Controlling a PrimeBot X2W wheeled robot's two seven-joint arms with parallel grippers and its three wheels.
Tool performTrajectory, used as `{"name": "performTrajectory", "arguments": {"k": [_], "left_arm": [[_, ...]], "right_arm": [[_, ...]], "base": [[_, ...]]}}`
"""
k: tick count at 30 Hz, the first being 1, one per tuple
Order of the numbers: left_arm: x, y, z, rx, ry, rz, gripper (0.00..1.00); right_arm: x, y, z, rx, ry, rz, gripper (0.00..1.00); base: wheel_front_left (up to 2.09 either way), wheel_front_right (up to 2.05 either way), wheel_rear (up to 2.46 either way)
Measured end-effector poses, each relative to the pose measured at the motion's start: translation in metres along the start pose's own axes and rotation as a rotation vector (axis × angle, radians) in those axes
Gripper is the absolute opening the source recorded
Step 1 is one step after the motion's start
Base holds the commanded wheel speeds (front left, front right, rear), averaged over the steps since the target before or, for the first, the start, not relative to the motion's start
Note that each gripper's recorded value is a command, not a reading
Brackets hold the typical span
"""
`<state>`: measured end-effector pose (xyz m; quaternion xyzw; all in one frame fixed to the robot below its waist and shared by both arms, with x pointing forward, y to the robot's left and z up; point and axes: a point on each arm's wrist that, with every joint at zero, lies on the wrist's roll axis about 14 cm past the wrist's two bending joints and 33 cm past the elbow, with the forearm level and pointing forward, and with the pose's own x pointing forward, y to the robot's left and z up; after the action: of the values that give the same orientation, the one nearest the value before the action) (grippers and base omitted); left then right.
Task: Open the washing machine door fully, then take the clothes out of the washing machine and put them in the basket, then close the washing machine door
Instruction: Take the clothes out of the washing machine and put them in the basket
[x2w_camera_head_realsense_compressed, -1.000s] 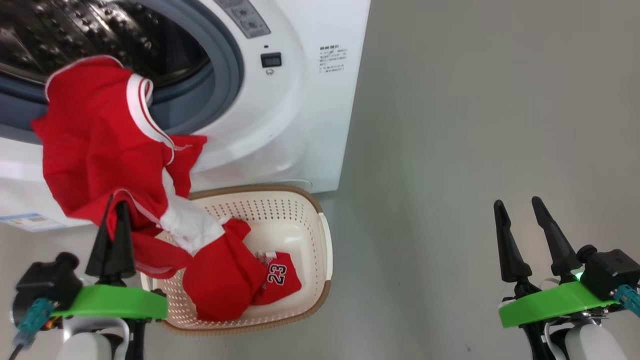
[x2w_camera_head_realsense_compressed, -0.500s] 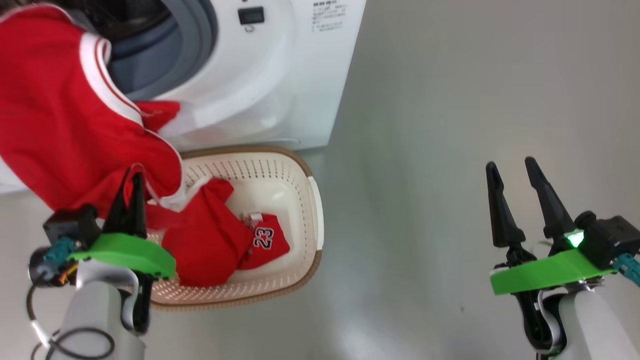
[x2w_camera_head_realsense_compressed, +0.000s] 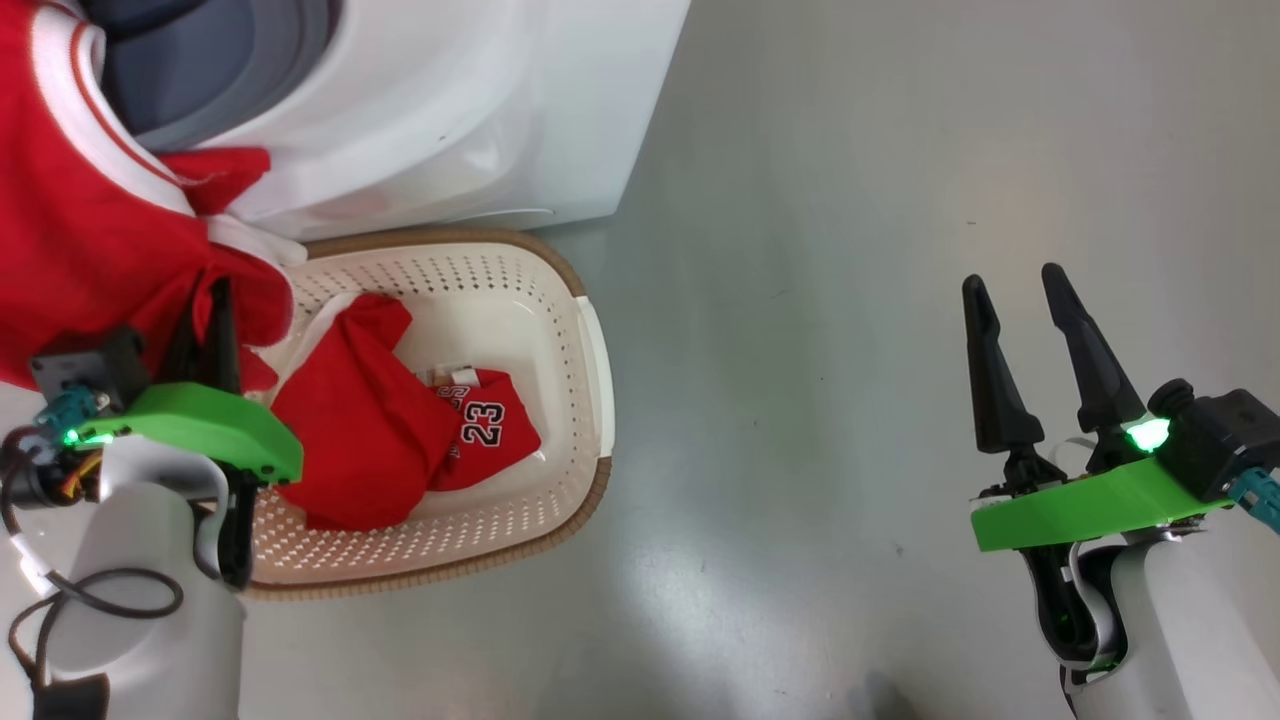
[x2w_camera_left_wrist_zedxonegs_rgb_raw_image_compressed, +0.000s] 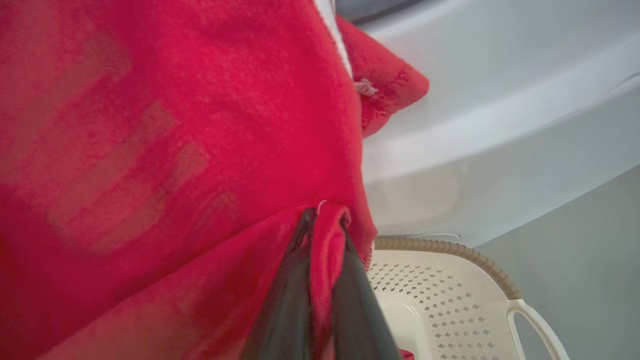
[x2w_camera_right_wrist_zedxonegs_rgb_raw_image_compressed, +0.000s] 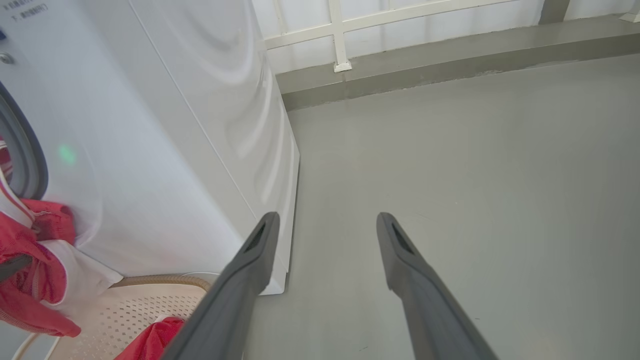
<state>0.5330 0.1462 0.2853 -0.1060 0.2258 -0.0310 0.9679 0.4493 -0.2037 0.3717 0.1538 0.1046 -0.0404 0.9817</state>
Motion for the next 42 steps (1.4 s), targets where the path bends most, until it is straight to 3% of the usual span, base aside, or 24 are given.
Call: {"name": "performTrajectory", "arguments": {"k": [4, 5, 7, 23, 42], "left_arm": [[0.007, -0.001, -0.003, 0.005, 0.008, -0.004, 0.47], [0.007, -0.002, -0.003, 0.005, 0.008, -0.005, 0.76], [0.007, -0.001, -0.002, 0.005, 0.007, -0.003, 1.00], [-0.012, 0.001, 0.038, -0.015, -0.125, 0.001, 1.00], [-0.084, 0.044, 0.076, -0.022, -0.321, 0.129, 1.00]], "right_arm": [[0.002, -0.003, -0.001, -0.004, 0.001, -0.007, 1.00], [0.002, -0.004, -0.001, -0.005, 0.002, -0.008, 1.00], [0.002, -0.003, -0.001, -0.004, 0.000, -0.006, 1.00], [0.007, 0.011, 0.005, -0.004, -0.018, 0.031, 1.00], [0.012, 0.025, 0.008, -0.009, -0.031, 0.069, 1.00]], "base": [[0.00, 0.00, 0.00], [0.00, 0.00, 0.00], [0.00, 0.00, 0.00], [0.00, 0.00, 0.00], [0.00, 0.00, 0.00]]}}
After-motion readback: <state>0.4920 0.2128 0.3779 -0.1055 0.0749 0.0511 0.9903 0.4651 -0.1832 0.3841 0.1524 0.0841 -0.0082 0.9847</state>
